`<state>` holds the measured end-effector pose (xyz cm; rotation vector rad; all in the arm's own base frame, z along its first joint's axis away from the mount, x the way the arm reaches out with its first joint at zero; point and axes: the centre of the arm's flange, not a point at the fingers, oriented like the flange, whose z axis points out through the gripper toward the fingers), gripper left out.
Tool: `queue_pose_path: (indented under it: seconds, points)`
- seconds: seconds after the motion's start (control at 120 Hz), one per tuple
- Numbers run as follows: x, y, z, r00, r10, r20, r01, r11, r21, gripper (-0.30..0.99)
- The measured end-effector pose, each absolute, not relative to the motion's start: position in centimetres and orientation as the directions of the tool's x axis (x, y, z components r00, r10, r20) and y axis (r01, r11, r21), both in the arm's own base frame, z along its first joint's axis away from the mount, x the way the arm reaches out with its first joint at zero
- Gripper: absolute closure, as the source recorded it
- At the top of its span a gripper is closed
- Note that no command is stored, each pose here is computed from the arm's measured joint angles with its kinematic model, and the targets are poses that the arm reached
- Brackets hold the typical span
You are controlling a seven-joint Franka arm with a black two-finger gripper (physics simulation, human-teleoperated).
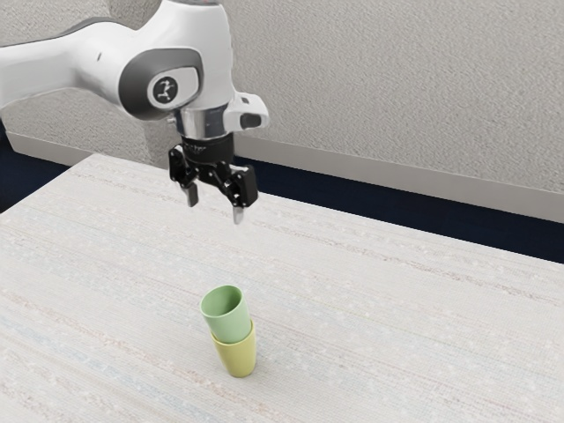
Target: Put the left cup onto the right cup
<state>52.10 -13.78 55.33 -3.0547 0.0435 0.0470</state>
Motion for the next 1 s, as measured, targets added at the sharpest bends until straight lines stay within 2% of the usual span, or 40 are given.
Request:
queue_pose_path:
  seconds: [1.0]
  points:
    - [53.1,-9.8,59.5,0.995,-0.090,-0.046,-0.093,-0.992,-0.084,0.00]
